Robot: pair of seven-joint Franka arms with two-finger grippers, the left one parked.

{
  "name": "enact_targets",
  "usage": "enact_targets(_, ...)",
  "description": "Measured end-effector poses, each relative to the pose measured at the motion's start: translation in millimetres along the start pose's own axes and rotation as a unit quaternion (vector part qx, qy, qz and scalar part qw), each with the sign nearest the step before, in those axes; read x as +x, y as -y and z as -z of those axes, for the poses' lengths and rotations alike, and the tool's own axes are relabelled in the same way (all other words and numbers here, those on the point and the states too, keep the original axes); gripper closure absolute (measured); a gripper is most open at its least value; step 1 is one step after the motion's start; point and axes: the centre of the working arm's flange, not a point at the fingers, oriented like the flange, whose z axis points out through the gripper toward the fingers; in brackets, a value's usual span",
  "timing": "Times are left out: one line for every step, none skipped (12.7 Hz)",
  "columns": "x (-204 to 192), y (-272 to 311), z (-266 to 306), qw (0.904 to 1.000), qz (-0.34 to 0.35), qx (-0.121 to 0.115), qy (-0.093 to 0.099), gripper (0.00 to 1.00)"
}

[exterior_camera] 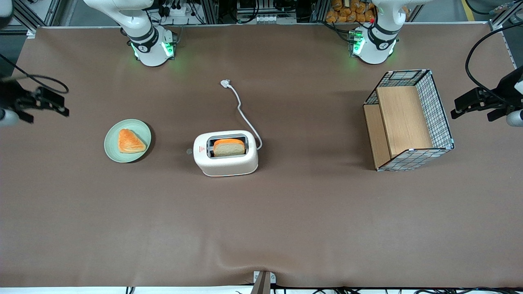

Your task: Press toaster button with right arm

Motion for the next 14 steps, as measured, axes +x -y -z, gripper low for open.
enact_targets(-6.9, 3.0, 9.4, 0.9999, -0.016, -0.002, 0.006, 0.00)
enact_targets(-12.4, 4.0, 16.8, 0.9996, -0.028, -0.003, 0.006, 0.00)
enact_targets(-16.6, 2.1, 21.7, 0.9993, -0.036, -0.004, 0.005, 0.00)
enact_targets(-19.8, -0.7, 24.5, 0.9991, -0.041, -0.003, 0.004, 0.00)
enact_targets(-21.2, -2.8, 25.7, 0.9990, -0.044, -0.003, 0.004, 0.00)
enact_targets(-21.4, -4.0, 25.7, 0.9990, -0.045, -0.003, 0.004, 0.00)
enact_targets(-21.4, -4.3, 25.6, 0.9989, -0.046, -0.003, 0.004, 0.00)
enact_targets(-21.4, -4.2, 25.6, 0.9989, -0.046, -0.003, 0.004, 0.00)
enact_targets(-21.4, -4.1, 25.5, 0.9989, -0.046, -0.003, 0.004, 0.00)
enact_targets(-21.4, -4.2, 25.6, 0.9989, -0.046, -0.003, 0.004, 0.00)
enact_targets(-21.4, -4.2, 25.6, 0.9989, -0.047, -0.003, 0.004, 0.00)
enact_targets(-21.4, -4.3, 25.6, 0.9989, -0.047, -0.003, 0.004, 0.00)
enact_targets(-21.4, -4.3, 25.6, 0.9989, -0.047, -0.003, 0.004, 0.00)
enact_targets(-21.4, -4.3, 25.6, 0.9989, -0.047, -0.003, 0.004, 0.00)
